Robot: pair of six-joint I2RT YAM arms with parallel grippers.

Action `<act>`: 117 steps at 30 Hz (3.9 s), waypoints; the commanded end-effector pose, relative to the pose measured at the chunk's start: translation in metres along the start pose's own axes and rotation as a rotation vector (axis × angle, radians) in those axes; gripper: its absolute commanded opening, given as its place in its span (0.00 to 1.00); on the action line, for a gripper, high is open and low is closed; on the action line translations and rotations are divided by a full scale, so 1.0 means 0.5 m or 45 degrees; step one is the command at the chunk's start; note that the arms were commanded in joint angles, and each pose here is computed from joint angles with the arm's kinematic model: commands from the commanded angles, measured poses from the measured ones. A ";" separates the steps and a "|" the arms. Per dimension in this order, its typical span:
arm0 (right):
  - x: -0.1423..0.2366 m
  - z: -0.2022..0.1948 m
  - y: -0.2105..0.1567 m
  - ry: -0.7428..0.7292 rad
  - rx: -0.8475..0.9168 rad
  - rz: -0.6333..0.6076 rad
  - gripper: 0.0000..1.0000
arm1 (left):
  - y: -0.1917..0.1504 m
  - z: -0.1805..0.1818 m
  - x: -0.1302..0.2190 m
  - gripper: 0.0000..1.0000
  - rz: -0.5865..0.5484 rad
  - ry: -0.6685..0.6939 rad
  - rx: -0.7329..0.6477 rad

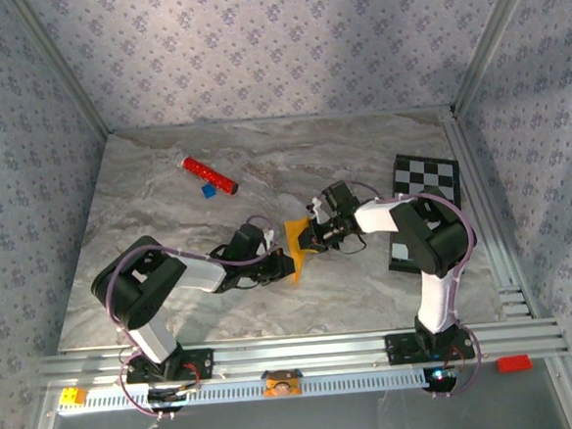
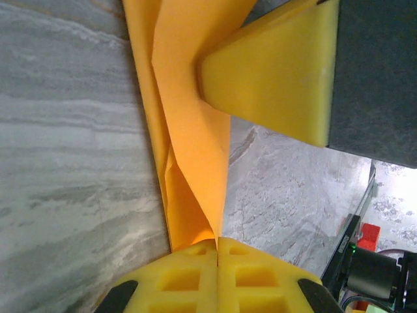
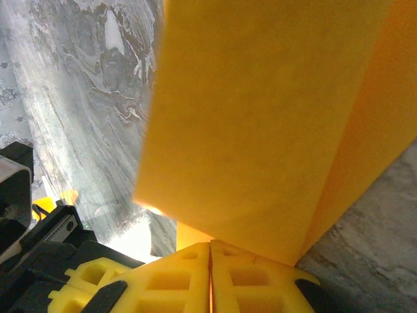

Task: Fold a paper plane with a square sheet of paper (pick it up from the middle)
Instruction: Fold the wing for the fifth time at the center of the table.

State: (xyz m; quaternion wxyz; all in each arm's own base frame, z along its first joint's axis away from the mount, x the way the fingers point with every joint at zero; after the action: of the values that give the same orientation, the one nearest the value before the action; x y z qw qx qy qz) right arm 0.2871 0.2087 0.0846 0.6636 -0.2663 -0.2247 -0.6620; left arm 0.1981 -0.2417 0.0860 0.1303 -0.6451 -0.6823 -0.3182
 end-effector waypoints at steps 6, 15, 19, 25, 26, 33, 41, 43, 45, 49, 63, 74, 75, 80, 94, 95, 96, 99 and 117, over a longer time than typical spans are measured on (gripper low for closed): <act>-0.021 -0.052 -0.017 -0.219 -0.076 0.027 0.10 | -0.025 0.000 -0.006 0.00 0.157 -0.013 -0.011; -0.022 -0.053 -0.018 -0.237 -0.082 0.027 0.10 | -0.038 0.006 -0.014 0.00 0.238 -0.025 -0.005; -0.020 -0.053 -0.017 -0.242 -0.081 0.023 0.10 | -0.044 0.013 -0.020 0.00 0.263 -0.013 0.014; -0.020 -0.052 -0.018 -0.249 -0.081 0.022 0.10 | -0.049 0.014 -0.018 0.05 0.270 -0.004 0.017; -0.020 -0.053 -0.018 -0.251 -0.085 0.024 0.10 | -0.050 0.015 -0.016 0.07 0.273 0.004 0.018; -0.020 -0.052 -0.018 -0.256 -0.084 0.024 0.10 | -0.055 0.013 -0.008 0.08 0.277 0.015 0.006; -0.021 -0.053 -0.018 -0.263 -0.084 0.021 0.10 | -0.063 0.018 -0.004 0.10 0.293 0.030 0.011; -0.022 -0.054 -0.018 -0.264 -0.086 0.024 0.10 | -0.064 0.017 -0.002 0.10 0.294 0.027 0.008; -0.023 -0.053 -0.018 -0.263 -0.084 0.024 0.10 | -0.065 0.017 -0.001 0.09 0.299 0.028 0.007; -0.023 -0.054 -0.018 -0.266 -0.085 0.025 0.10 | -0.069 0.018 0.003 0.00 0.302 0.028 0.002; -0.027 -0.057 -0.018 -0.275 -0.091 0.028 0.10 | -0.079 0.009 0.008 0.00 0.325 -0.020 -0.016; -0.029 -0.059 -0.019 -0.286 -0.095 0.031 0.10 | -0.090 0.016 0.004 0.07 0.374 0.011 -0.007; -0.028 -0.059 -0.019 -0.288 -0.095 0.028 0.10 | -0.090 0.017 0.004 0.07 0.375 0.016 -0.006; -0.029 -0.059 -0.018 -0.289 -0.092 0.028 0.10 | -0.096 0.021 0.004 0.00 0.393 0.027 -0.003; -0.030 -0.058 -0.018 -0.292 -0.093 0.029 0.10 | -0.107 0.026 0.003 0.02 0.414 0.041 0.000; -0.030 -0.058 -0.019 -0.294 -0.095 0.030 0.10 | -0.107 0.026 0.003 0.05 0.415 0.040 -0.001; -0.030 -0.058 -0.019 -0.295 -0.095 0.030 0.10 | -0.107 0.024 0.003 0.08 0.414 0.038 -0.004; -0.031 -0.058 -0.018 -0.294 -0.092 0.030 0.10 | -0.107 0.022 0.005 0.04 0.409 0.038 -0.010; -0.032 -0.057 -0.017 -0.296 -0.096 0.030 0.10 | -0.096 -0.009 0.035 0.20 0.340 0.039 -0.065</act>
State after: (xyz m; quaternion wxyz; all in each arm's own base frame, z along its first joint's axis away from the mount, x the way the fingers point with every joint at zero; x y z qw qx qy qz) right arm 0.2872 0.2136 0.0863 0.6598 -0.2844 -0.2431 -0.6517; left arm 0.1617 -0.2383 0.0873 0.1369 -0.7168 -0.6022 -0.3238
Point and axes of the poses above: each hand's point on the last joint's axis, 136 mm out from that joint toward the fingers, its own x axis back along the fingers, its own z axis along the line the jaws close on, y = z × x, the point moved 10 cm from there along x, back along the fingers, and after that the axes turned 10 degrees about -x, right-handed, at the moved point
